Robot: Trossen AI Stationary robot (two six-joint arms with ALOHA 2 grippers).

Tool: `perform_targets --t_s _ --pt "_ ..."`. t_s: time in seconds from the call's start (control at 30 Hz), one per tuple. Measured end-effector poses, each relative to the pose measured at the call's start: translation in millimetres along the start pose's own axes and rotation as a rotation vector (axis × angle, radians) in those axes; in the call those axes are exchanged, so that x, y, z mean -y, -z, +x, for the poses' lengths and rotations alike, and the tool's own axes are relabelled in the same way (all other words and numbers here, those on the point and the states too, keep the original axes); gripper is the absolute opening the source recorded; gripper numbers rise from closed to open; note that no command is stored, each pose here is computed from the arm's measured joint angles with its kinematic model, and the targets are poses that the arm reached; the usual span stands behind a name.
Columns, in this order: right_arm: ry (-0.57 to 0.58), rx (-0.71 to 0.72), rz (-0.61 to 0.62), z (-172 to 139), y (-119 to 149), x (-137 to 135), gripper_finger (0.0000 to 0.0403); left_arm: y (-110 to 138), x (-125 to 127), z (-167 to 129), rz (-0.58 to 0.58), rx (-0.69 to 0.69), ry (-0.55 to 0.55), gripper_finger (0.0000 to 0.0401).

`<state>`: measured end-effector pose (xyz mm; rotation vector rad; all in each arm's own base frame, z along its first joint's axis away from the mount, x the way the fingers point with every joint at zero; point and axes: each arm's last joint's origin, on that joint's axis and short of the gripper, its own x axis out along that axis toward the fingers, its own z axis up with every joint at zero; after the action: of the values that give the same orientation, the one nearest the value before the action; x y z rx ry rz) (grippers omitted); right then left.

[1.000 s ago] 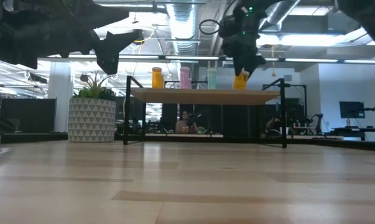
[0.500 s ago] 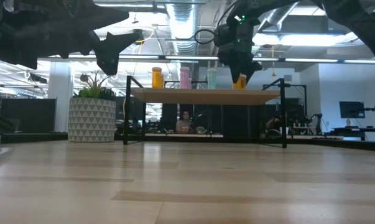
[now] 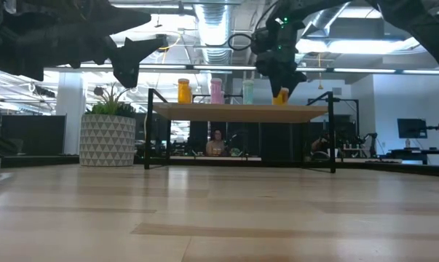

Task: Pick and place medicine bottles onto shelf by color
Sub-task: Put the right big orange pill bottle on the shelf

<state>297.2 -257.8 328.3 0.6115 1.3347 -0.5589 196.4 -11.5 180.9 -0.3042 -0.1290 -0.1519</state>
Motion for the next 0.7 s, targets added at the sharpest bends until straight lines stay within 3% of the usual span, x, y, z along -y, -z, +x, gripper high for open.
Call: perform_targets --t_s 0.7 --pt "-0.001 -0.01 -0.019 0.4 1.2 -5.3 0.0249 -0.1 0.3 0.0 0.0 -0.001 0.009 0.0208"
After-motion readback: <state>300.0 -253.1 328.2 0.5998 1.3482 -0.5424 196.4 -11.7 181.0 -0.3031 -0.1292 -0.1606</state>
